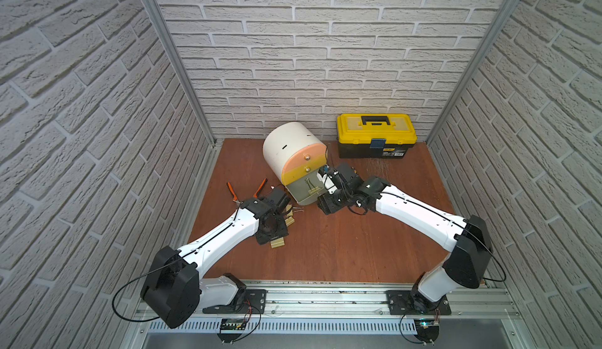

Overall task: Put the binder clips in the drawer according to color
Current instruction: Place the binder clip in the drawer, then pick up the binder clip at the center of the board.

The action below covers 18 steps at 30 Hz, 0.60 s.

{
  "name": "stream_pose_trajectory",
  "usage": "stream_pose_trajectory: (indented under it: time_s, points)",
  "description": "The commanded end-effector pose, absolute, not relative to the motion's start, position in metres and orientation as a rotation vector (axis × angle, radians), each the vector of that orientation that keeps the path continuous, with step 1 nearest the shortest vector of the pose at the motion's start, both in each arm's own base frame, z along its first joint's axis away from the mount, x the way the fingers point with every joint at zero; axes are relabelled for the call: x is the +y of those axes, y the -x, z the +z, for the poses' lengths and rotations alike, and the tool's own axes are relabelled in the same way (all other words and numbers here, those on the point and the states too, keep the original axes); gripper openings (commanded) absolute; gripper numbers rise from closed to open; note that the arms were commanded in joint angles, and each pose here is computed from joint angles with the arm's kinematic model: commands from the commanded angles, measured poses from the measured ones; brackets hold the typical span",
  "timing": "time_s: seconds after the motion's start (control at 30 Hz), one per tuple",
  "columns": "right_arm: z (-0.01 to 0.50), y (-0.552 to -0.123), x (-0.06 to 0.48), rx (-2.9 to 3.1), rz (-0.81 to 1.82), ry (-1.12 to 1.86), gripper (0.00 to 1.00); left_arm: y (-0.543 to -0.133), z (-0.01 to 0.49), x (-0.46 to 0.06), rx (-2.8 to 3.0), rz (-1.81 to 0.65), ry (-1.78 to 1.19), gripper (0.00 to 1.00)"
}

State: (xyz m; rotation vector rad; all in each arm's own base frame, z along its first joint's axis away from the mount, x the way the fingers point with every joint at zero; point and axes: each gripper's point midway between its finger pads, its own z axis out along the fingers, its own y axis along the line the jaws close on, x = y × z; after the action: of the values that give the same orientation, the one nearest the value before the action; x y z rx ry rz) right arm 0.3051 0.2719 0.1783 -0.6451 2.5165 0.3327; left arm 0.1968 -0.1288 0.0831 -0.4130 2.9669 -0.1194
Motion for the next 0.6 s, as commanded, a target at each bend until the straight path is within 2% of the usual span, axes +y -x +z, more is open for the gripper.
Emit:
stream_pose_trajectory:
  time_s: [0.0, 0.3, 0.57]
  points:
    - [0.197, -0.297, 0.271, 2.460, 0.392, 0.600, 0.72, -0.197, 0.082, -0.121, 2.971, 0.003, 0.311, 0.61]
    - [0.201, -0.275, 0.251, 2.458, 0.393, 0.555, 0.72, -0.195, 0.057, -0.136, 3.006, -0.080, 0.194, 0.64]
    - [0.203, -0.266, 0.242, 2.462, 0.387, 0.537, 0.72, -0.190, 0.039, -0.133, 3.061, -0.013, 0.165, 0.64]
